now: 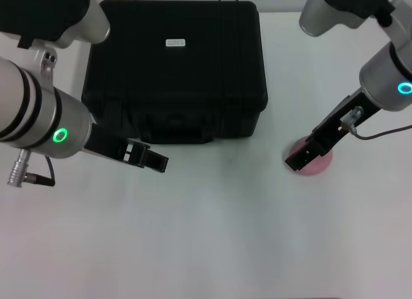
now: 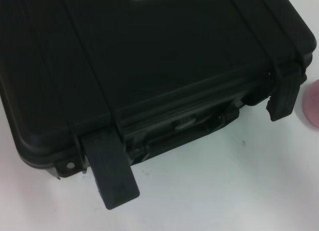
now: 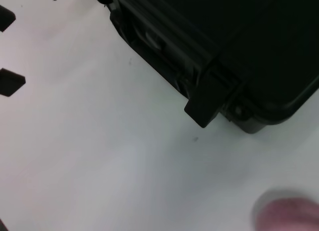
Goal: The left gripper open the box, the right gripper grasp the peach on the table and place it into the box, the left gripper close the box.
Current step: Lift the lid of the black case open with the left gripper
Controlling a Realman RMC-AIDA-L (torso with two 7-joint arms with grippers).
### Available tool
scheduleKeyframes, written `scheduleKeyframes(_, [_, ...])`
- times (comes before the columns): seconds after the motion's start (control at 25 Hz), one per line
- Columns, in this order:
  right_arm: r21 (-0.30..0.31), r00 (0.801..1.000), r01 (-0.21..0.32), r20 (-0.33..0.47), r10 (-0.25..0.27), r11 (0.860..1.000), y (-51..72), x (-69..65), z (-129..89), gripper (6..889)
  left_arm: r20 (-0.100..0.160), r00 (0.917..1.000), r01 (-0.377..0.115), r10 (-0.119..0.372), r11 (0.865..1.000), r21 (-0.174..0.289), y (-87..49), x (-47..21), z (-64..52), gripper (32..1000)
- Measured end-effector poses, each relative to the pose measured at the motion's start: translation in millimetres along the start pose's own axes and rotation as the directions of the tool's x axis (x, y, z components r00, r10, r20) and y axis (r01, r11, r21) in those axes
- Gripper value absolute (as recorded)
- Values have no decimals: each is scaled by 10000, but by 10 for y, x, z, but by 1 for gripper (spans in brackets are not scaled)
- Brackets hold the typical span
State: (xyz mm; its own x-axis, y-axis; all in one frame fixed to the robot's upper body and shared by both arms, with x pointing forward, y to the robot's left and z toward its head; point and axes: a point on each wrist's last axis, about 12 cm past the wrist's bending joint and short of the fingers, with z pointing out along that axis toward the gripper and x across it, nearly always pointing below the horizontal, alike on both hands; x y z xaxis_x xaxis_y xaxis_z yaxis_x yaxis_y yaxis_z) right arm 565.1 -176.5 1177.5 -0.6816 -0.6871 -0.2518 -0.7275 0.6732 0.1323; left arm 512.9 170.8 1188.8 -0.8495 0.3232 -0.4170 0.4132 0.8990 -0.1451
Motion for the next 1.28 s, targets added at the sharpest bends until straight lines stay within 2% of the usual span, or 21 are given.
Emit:
scheduleKeyframes(0.24, [-1,10000,13,-63,-13,10000,3,1,-3,844,85,9999,61,-61,10000,65,4,4,8,910])
scheduleKeyframes(0.4, [2,10000,16,-61,-16,10000,4,-1,-4,845,-120,9998,148,-147,9999,77,32,24,57,912])
scheduleKeyframes(0.52, [7,10000,30,-53,-30,10000,5,-7,-7,845,-170,9997,173,-172,9999,3,44,6,63,913])
scheduleKeyframes(0.68, [3,10000,27,-58,-27,10000,5,-8,-6,844,-8,9988,497,-497,9987,-124,126,-54,30,914])
scheduleKeyframes(0.96, [-38,9999,-30,-142,29,10000,-4,2,11,845,409,9912,1273,-1256,9910,-416,342,-223,9,915])
scheduleKeyframes(1.12, [-36,9999,-31,-145,31,10000,-5,2,11,844,623,9871,1512,-1472,9863,-656,423,-291,10,915])
scheduleKeyframes(1.28, [-38,9999,-31,-148,30,10000,-6,2,11,844,668,9861,1568,-1521,9850,-720,446,-356,30,915])
